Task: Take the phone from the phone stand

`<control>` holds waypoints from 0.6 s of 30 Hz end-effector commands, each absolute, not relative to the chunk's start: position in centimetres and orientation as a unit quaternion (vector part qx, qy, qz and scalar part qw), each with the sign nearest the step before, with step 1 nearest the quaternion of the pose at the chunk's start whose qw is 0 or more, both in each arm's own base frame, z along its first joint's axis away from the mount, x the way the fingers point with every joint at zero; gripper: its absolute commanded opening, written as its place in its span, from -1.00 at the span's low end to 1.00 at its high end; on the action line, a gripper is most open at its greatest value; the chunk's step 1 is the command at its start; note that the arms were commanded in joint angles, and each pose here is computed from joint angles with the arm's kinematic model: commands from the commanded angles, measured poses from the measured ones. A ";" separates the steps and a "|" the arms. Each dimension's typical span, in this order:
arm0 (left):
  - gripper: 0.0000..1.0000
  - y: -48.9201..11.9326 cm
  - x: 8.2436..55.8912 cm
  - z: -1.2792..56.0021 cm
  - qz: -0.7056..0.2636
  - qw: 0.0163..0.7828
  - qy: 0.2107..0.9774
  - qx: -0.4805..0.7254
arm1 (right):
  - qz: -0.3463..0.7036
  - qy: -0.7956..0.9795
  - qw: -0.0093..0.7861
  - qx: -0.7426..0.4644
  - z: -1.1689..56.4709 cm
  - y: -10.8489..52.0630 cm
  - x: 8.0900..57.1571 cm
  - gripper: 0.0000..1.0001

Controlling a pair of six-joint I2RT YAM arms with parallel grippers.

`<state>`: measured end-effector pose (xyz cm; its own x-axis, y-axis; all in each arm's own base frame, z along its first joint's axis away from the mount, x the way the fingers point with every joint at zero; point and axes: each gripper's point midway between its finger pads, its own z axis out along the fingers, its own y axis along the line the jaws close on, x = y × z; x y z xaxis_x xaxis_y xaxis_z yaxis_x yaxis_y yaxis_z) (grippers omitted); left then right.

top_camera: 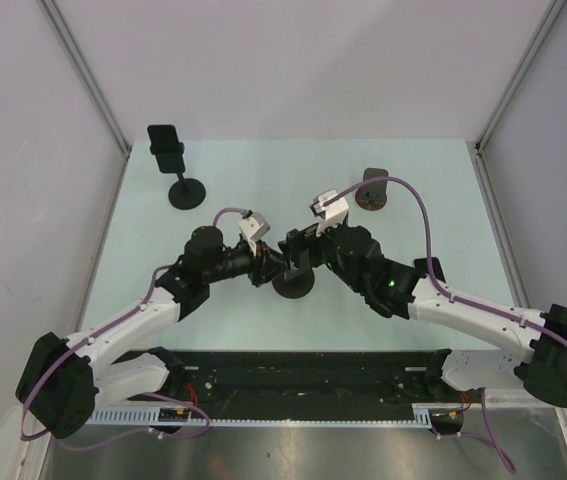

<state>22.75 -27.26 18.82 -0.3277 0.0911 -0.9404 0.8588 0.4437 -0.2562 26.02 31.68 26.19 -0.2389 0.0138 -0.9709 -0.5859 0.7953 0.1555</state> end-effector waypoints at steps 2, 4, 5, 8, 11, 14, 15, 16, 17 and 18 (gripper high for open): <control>-1.00 -27.4 22.5 20.9 -0.414 0.501 0.682 0.335 | 0.245 0.732 0.623 -0.128 26.9 31.1 27.5 1.00; -0.99 -27.4 22.5 20.9 -0.414 0.501 0.683 0.333 | 0.245 0.736 0.616 -0.136 25.9 31.4 27.3 1.00; -1.00 -27.4 22.5 20.9 -0.414 0.500 0.684 0.332 | 0.242 0.741 0.610 -0.141 24.9 31.4 27.2 0.99; -1.00 -27.4 22.7 21.0 -0.413 0.502 0.685 0.329 | 0.242 0.748 0.598 -0.154 23.0 31.8 26.6 0.99; -1.00 -27.4 22.7 20.9 -0.413 0.501 0.686 0.329 | 0.238 0.752 0.593 -0.161 21.6 32.0 26.1 0.94; -1.00 -27.4 22.7 20.9 -0.413 0.500 0.687 0.328 | 0.234 0.752 0.595 -0.159 21.0 31.9 26.1 0.79; -0.99 -27.4 22.7 20.9 -0.414 0.500 0.686 0.328 | 0.234 0.752 0.596 -0.159 20.6 31.9 26.1 0.73; -1.00 -27.4 22.7 20.9 -0.414 0.500 0.686 0.328 | 0.233 0.752 0.596 -0.158 20.5 31.8 26.1 0.54; -1.00 -27.4 22.7 21.0 -0.414 0.500 0.686 0.327 | 0.231 0.751 0.597 -0.161 20.4 31.8 26.1 0.37; -0.99 -27.4 22.7 21.0 -0.414 0.501 0.687 0.326 | 0.228 0.750 0.598 -0.165 20.4 31.7 26.1 0.19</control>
